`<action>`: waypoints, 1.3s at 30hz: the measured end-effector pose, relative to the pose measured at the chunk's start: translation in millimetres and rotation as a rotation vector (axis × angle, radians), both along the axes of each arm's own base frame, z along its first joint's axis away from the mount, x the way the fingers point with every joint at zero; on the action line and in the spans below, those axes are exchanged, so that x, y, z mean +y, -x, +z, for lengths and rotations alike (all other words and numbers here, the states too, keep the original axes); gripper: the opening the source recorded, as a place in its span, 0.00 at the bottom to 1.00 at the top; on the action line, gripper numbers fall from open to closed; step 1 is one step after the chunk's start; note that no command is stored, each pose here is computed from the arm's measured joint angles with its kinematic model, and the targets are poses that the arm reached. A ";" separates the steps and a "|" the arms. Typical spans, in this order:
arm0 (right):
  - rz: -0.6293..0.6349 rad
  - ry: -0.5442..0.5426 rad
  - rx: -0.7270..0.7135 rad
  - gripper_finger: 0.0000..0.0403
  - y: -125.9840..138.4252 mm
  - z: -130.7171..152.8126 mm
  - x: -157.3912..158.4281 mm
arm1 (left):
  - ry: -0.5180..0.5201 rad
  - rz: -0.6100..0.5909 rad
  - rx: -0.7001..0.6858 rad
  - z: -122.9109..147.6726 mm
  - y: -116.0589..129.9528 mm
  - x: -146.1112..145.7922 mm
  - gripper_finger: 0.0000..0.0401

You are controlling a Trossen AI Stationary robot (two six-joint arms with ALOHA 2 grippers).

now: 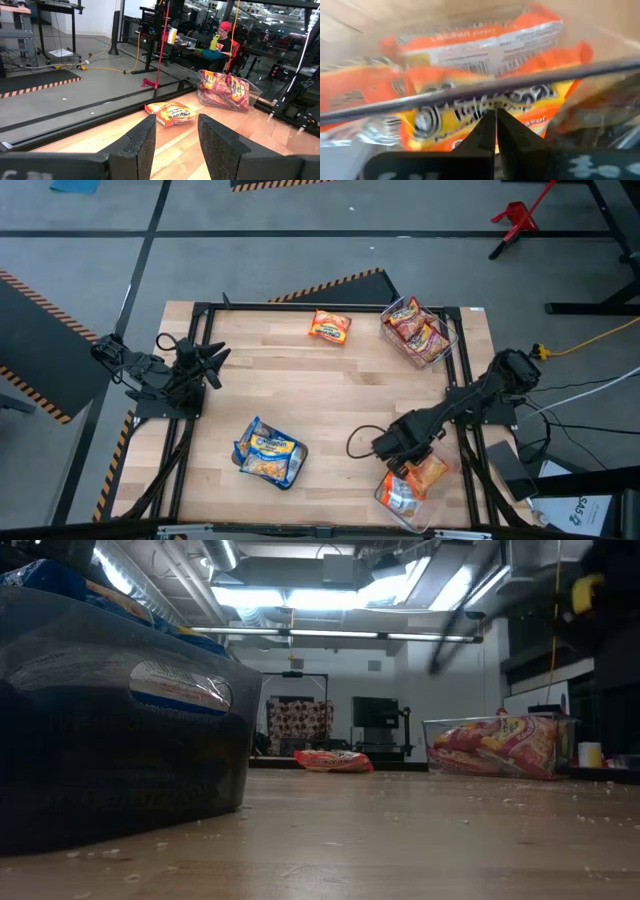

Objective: Sort Maruchan noodles
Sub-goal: Put the orange noodle pack into the bottom transparent bin

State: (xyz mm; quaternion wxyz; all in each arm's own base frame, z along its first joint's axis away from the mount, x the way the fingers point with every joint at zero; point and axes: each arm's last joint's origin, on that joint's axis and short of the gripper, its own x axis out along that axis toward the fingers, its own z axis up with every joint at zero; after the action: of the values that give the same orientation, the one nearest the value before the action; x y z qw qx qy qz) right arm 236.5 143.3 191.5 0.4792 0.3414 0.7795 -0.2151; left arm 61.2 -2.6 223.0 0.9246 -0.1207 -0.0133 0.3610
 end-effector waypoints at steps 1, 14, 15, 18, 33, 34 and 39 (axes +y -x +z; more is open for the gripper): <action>0.005 0.016 -0.019 0.01 -2.1 3.8 0.7 | 0.000 0.000 0.000 0.0 0.0 0.0 0.35; -0.067 0.039 -0.127 0.01 -6.7 51.0 38.6 | 0.001 -0.003 0.000 0.0 -0.1 -0.1 0.35; -0.075 0.040 -0.113 0.01 -3.2 51.1 43.1 | 0.002 -0.007 0.000 0.0 -0.1 -0.1 0.35; -0.088 0.057 -0.099 0.01 5.1 51.1 53.5 | 0.004 -0.016 0.001 -0.1 -0.3 -0.3 0.35; -0.140 0.115 -0.163 0.01 2.3 4.5 37.7 | 0.003 -0.015 0.001 -0.1 -0.3 -0.3 0.35; -0.142 0.117 -0.161 0.01 2.5 1.3 35.7 | 0.003 -0.015 0.001 -0.1 -0.3 -0.4 0.35; -0.150 0.109 -0.205 0.01 -4.7 -3.5 28.5 | 0.003 -0.015 0.001 -0.1 -0.3 -0.4 0.35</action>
State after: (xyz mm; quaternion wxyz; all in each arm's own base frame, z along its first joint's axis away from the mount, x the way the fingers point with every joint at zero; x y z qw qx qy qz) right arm 241.3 171.7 188.0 0.5567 0.3926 0.6857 -0.2562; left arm 61.6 -2.9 222.9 0.9272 -0.1221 -0.0113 0.3540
